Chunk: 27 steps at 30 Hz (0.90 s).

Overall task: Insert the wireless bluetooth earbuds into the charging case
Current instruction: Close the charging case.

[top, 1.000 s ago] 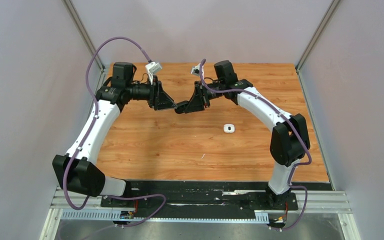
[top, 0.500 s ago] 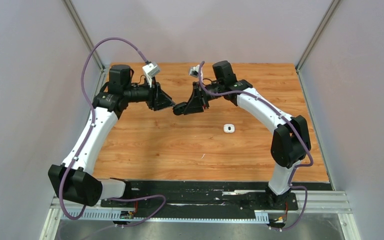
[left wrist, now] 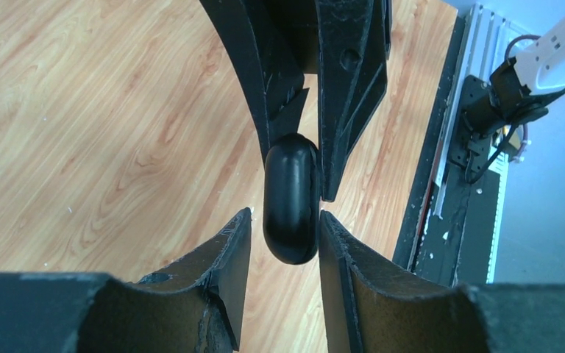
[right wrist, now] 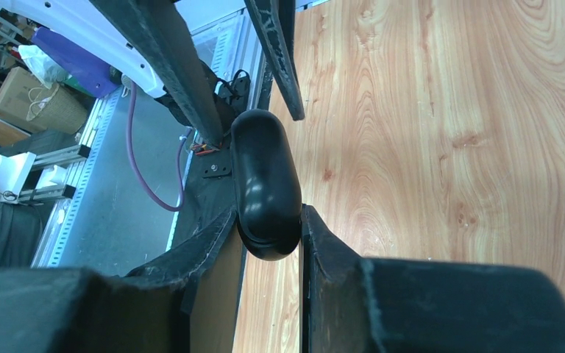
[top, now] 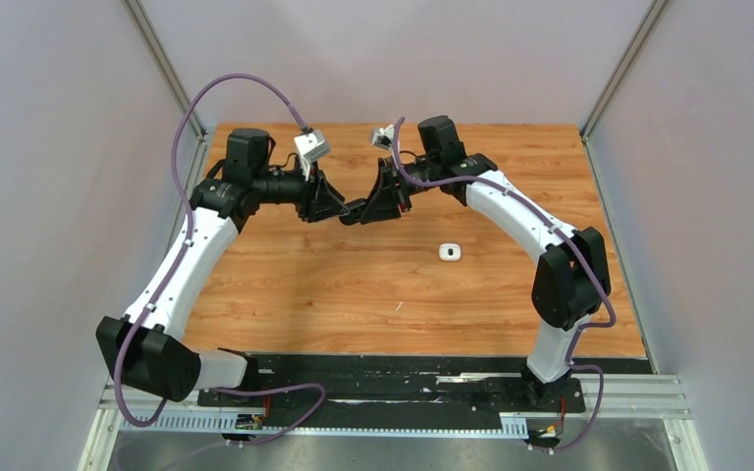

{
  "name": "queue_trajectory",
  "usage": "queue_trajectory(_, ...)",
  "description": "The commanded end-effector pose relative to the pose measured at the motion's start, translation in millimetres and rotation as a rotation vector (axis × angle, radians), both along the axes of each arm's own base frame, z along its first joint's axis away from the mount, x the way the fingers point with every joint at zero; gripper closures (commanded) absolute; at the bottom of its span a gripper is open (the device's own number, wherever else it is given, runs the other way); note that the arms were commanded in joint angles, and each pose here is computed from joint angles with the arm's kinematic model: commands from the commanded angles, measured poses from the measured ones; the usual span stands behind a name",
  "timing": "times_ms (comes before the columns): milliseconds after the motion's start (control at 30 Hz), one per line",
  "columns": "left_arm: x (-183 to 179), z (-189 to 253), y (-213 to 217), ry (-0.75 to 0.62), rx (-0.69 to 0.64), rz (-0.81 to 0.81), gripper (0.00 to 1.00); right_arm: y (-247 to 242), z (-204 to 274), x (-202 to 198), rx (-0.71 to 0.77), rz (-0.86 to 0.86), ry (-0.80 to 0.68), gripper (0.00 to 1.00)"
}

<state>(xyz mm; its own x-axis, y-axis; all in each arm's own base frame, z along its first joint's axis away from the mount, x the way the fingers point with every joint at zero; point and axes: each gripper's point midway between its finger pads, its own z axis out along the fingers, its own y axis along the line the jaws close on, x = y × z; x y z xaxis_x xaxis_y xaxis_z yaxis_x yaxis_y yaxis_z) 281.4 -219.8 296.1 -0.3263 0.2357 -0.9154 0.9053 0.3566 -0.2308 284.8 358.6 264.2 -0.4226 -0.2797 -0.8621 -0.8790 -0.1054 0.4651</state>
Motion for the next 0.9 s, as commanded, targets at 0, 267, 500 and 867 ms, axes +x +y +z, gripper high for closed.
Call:
queue_trajectory(0,2,10,-1,-0.099,0.04,-0.053,0.55,1,34,-9,0.076,0.058,-0.087,1.0)
queue_trajectory(267,10,1,2,-0.135,0.102,-0.029,0.59,1,35,-9,0.079,0.063,-0.095,1.0)
queue_trajectory(500,25,0,7,-0.16,0.133,0.041,0.61,3,39,-13,0.088,0.081,-0.17,1.0)
queue_trajectory(867,-11,0,-9,-0.094,0.075,-0.096,0.51,4,33,-8,0.058,0.048,-0.169,1.0)
